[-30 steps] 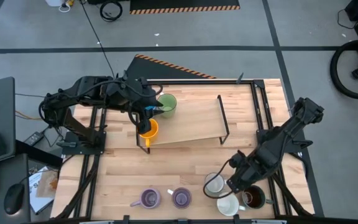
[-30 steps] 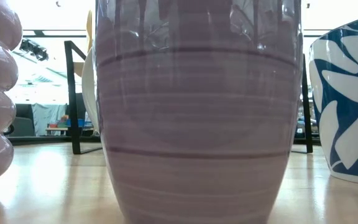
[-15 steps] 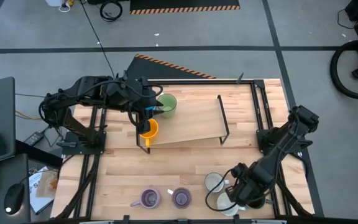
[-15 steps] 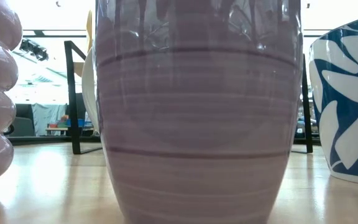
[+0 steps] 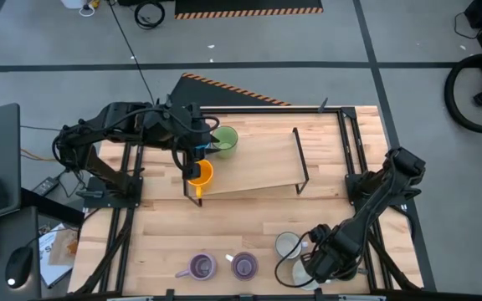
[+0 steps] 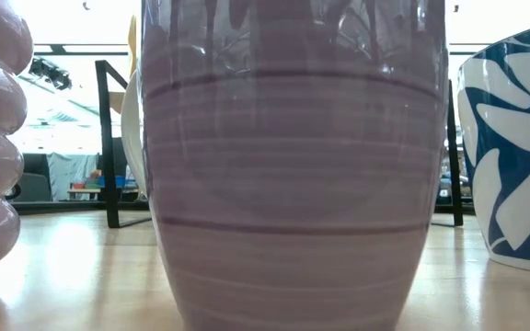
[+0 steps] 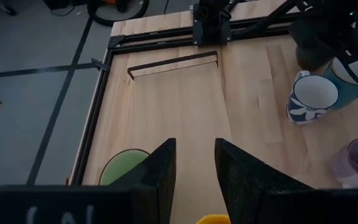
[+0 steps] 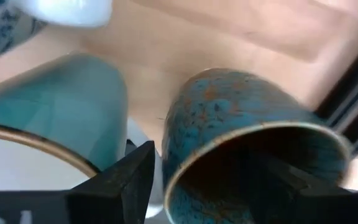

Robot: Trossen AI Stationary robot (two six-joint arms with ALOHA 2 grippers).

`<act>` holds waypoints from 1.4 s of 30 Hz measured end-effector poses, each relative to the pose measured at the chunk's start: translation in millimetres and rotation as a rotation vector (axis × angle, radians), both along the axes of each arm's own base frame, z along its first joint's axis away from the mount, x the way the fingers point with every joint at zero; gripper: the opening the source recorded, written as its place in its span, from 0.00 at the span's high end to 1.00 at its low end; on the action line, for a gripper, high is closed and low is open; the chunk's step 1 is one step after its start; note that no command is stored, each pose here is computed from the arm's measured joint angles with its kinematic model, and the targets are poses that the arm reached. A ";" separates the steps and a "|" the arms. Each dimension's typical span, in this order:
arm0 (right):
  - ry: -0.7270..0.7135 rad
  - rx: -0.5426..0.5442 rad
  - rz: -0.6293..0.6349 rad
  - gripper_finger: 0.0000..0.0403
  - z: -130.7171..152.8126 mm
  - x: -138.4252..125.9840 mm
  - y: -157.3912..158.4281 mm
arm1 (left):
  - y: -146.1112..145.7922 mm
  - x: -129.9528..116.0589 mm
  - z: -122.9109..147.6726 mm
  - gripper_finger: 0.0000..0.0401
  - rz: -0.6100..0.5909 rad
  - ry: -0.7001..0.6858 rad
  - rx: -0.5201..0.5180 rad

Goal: Place coffee mugs
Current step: Put the blue patterned mug on the shelf

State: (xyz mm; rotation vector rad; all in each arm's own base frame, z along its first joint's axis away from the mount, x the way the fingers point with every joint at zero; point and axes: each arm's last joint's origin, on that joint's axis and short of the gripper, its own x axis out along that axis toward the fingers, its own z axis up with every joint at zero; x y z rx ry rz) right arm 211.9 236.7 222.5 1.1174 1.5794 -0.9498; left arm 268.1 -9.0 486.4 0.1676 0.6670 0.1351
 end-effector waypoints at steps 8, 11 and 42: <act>-0.021 -0.008 -0.022 0.61 -15.7 -1.9 -2.4 | 0.1 -0.4 -0.5 0.71 -0.006 0.008 0.013; -0.017 -0.014 -0.011 0.66 -18.4 -3.1 -3.7 | 0.1 -0.4 -0.5 0.71 -0.005 0.009 0.014; -0.086 -0.029 0.892 0.89 -18.1 0.3 -44.4 | 0.6 -0.3 -0.3 0.71 0.022 0.001 0.003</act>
